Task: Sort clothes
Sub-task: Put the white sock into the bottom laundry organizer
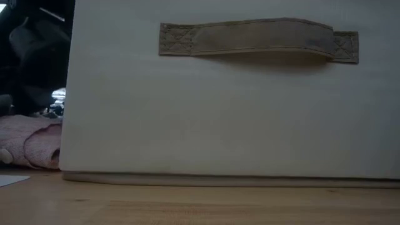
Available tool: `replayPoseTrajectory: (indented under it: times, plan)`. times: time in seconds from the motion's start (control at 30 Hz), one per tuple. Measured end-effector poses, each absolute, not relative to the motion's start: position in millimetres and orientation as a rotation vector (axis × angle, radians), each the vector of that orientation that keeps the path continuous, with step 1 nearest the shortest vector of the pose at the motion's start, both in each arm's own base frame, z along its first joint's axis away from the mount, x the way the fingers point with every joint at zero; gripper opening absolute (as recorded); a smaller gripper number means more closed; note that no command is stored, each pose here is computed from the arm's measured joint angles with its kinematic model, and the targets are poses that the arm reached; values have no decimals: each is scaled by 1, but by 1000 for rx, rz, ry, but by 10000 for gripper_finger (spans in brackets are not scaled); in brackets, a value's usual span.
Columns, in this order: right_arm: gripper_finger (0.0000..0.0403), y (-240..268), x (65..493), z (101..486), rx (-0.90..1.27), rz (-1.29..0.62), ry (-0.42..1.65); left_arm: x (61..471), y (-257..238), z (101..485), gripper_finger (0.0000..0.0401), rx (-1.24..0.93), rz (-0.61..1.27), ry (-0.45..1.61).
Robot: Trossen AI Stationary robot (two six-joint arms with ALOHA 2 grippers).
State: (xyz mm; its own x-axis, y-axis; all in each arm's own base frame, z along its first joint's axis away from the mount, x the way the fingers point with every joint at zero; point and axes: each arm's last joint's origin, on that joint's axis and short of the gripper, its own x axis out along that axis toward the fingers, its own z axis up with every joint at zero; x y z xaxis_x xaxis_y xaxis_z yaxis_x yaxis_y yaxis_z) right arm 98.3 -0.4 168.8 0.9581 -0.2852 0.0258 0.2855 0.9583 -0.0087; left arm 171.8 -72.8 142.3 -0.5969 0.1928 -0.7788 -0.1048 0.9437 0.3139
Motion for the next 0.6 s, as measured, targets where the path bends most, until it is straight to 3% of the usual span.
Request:
replayPoseTrajectory:
  times: [0.43, 0.6]
  plan:
    - [7, 0, 98, 169, -12, -289, -25, 178, -68, 210, 6, 53, 529, 1925]
    - [7, 0, 98, 169, -12, -289, -24, 176, -63, 240, 6, 42, 581, 1729]
